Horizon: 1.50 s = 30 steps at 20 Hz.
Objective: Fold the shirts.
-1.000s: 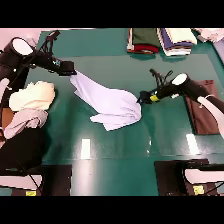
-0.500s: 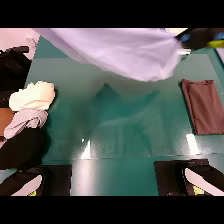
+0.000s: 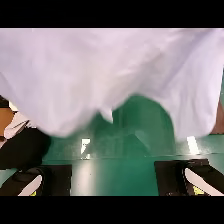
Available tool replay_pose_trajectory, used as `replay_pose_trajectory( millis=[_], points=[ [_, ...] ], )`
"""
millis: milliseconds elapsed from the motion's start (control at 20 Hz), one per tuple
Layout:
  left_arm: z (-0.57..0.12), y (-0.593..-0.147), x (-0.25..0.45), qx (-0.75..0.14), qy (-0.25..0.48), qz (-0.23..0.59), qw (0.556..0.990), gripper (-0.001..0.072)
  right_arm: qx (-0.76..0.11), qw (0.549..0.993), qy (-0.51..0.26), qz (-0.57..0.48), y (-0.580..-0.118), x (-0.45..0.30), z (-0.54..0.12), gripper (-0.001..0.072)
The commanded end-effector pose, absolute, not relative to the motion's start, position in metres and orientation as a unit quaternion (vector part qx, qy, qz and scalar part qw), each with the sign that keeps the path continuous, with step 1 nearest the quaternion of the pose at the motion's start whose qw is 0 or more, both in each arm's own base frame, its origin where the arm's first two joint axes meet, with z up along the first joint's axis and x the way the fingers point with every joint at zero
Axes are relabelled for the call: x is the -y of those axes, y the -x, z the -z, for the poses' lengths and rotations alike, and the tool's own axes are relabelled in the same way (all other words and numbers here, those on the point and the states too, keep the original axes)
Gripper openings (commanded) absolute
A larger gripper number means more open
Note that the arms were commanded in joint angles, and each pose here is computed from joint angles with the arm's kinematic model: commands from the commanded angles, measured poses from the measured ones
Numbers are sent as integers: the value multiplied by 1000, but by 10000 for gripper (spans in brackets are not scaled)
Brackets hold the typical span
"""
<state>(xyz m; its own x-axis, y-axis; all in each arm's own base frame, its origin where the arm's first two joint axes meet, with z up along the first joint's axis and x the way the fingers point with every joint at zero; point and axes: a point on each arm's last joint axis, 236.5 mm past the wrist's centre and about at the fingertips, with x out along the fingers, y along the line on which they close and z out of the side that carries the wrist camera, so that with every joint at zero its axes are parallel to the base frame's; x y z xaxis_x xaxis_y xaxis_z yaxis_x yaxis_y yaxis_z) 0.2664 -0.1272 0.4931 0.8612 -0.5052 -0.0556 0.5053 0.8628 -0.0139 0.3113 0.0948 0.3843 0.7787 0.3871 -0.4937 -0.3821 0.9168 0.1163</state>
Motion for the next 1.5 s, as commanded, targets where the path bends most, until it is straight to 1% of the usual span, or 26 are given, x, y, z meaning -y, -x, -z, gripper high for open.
replay_pose_trajectory(
  millis=[0,150,200,300,400,550,600,650,700,800,850,900,950,1100,1200,1350,1450],
  points=[
    [-405,-319,134,-162,1,262,951,24,-378,901,-16,-214,-344,-107,-313,16],
    [-268,-385,132,-325,8,238,915,25,-511,830,-32,-219,-381,-123,-194,16],
    [-223,-402,128,-368,4,225,902,26,-543,810,-32,-220,-390,-125,-157,15],
    [-144,-433,121,-426,-6,205,881,26,-590,778,-42,-211,-407,-126,-89,16],
    [-89,-454,118,-465,-6,190,865,26,-614,762,-53,-201,-420,-126,-44,16],
    [-53,-467,118,-488,-1,183,854,26,-615,761,-57,-196,-443,-128,-24,20],
    [-52,-468,117,-489,-2,182,853,26,-612,764,-56,-197,-449,-129,-26,80],
    [-52,-468,116,-488,-5,181,854,26,-605,769,-55,-198,-457,-129,-32,331],
    [-52,-468,114,-488,-8,179,854,26,-597,775,-53,-200,-462,-129,-40,430],
    [-51,-466,108,-494,-22,172,852,27,-583,785,-48,-203,-465,-125,-59,430],
    [-52,-463,103,-502,-32,168,848,104,-580,787,-44,-206,-461,-124,-67,431],
    [-54,-458,97,-515,-33,165,841,419,-581,787,-44,-205,-456,-118,-74,430],
    [-57,-452,88,-530,-15,151,834,554,-585,783,-46,-207,-448,-115,-82,430],
    [-66,-427,58,-555,33,124,822,548,-588,781,-43,-206,-423,-105,-103,430],
    [-55,-397,44,-569,48,108,814,548,-578,789,-47,-203,-408,-101,-110,430],
    [-3,-331,44,-617,76,98,777,548,-578,789,-51,-199,-379,-100,-108,430],
    [33,-293,62,-639,122,107,751,548,-575,792,-53,-199,-365,-102,-104,430]
  ],
)
